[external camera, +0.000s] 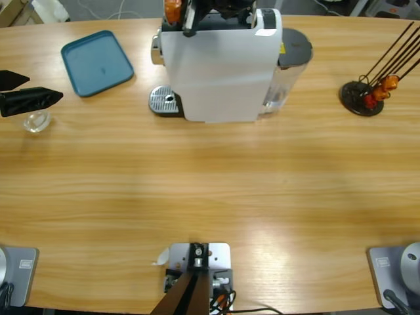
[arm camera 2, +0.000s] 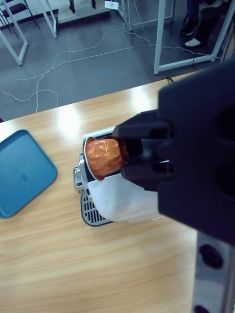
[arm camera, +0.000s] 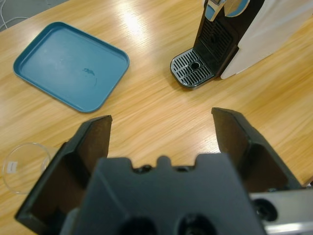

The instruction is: Pour coffee

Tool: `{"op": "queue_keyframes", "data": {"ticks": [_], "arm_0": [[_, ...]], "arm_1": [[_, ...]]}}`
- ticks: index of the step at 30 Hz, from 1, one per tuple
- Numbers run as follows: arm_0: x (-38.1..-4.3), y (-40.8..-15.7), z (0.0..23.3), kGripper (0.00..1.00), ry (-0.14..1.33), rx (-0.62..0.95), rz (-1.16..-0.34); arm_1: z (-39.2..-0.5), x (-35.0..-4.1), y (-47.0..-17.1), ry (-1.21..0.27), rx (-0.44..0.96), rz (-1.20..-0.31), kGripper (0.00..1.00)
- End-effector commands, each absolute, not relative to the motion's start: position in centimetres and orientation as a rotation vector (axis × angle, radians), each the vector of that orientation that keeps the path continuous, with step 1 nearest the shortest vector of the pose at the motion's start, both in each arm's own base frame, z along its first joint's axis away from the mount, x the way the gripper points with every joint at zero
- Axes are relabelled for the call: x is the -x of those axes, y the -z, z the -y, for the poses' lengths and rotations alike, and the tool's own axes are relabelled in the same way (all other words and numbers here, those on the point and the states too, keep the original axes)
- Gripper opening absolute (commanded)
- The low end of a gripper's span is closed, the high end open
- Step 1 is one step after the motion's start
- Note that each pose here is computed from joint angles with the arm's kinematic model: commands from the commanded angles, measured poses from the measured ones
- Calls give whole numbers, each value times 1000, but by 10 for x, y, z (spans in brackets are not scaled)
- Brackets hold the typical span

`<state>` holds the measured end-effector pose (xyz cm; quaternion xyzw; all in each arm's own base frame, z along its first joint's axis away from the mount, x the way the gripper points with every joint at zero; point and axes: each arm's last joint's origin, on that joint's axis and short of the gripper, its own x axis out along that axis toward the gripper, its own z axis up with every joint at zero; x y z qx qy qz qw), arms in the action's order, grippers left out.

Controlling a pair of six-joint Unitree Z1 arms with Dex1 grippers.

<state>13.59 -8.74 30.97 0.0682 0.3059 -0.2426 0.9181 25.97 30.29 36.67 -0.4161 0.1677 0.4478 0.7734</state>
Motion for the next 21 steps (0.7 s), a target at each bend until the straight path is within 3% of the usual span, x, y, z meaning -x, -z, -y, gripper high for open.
{"op": "queue_keyframes", "data": {"ticks": [1, 21], "arm_0": [[-137, -293, 90, 881, 504, -152, -691], [-137, -294, 90, 881, 504, -149, -685]], "arm_1": [[-301, -279, -341, -928, 938, -432, 0], [-304, -278, -335, -937, 950, -454, 0]]}}
